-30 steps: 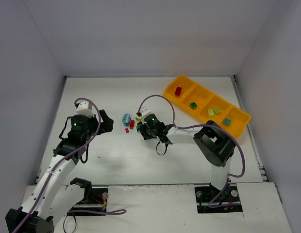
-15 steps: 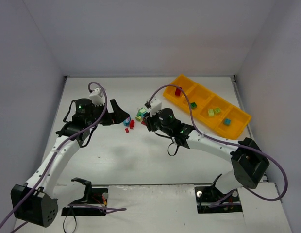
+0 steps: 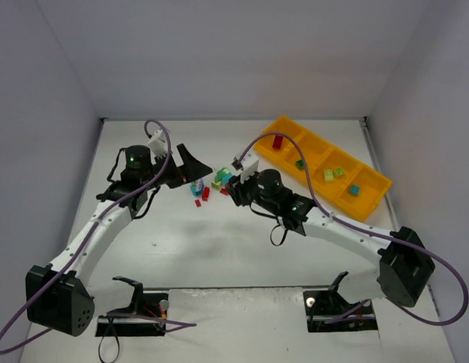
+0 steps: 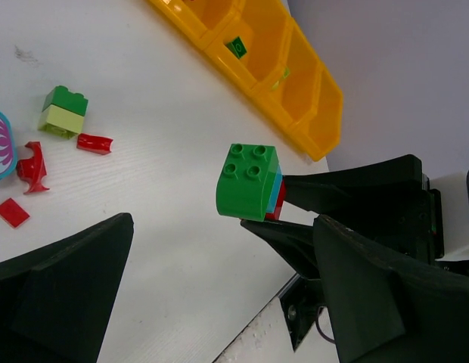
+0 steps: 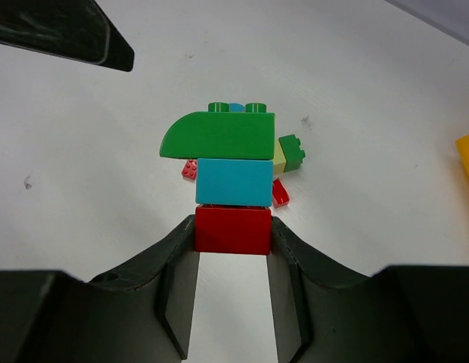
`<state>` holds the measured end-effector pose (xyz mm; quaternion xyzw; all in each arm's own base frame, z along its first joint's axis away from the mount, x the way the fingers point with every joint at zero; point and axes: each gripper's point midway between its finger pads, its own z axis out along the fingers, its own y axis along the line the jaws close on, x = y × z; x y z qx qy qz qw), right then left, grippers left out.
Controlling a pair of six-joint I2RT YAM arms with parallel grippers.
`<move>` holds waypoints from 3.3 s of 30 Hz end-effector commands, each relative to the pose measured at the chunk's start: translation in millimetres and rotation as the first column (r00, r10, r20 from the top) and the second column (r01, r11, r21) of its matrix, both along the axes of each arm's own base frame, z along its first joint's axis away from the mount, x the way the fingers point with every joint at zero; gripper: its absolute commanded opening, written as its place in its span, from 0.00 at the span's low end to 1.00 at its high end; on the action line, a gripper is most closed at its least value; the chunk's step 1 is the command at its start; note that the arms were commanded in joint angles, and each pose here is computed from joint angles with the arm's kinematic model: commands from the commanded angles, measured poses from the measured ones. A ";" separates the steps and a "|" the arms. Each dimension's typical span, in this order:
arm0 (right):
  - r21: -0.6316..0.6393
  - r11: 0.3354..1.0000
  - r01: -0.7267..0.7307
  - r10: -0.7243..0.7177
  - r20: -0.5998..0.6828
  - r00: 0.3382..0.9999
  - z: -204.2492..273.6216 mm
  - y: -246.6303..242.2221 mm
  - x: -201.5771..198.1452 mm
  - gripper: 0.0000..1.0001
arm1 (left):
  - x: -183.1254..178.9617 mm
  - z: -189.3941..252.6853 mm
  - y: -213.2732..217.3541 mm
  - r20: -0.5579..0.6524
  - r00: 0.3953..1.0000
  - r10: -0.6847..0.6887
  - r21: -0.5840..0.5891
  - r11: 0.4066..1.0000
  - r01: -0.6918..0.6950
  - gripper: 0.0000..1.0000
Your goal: Sort the legos into containers by color
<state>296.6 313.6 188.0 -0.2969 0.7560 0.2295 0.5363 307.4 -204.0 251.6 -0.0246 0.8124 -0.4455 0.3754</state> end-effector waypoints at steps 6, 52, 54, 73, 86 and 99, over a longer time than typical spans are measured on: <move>0.077 0.996 -0.043 0.037 0.075 0.997 38.8 1.5 -9.5 0.00 | 12.0 49.7 -28.9 0.124 0.991 -0.056 -0.071 0.995 0.065 0.97; 0.105 0.992 -0.066 0.059 0.067 0.996 44.7 1.8 -17.7 0.00 | 1.2 19.1 -79.1 0.045 0.968 -0.246 -0.061 0.967 0.248 0.47; 0.108 0.992 -0.065 0.058 0.066 0.996 44.9 2.6 -17.3 0.00 | 0.9 18.8 -80.3 0.040 0.967 -0.253 -0.066 0.965 0.255 0.45; 0.112 0.992 -0.059 0.054 0.051 0.997 37.2 1.5 -18.1 0.00 | -4.3 19.2 -84.9 0.068 0.951 -0.301 -0.092 0.948 0.306 0.01; 0.065 0.998 0.003 -0.003 0.012 1.000 8.6 -22.7 -26.3 0.00 | -7.2 33.0 -81.2 0.111 0.948 -0.297 -0.094 0.947 0.308 0.00; 0.030 0.661 0.750 -0.744 -0.109 0.660 3.1 -238.7 48.8 0.00 | -13.8 15.0 -62.5 0.086 0.970 -0.228 -0.018 0.973 0.231 0.00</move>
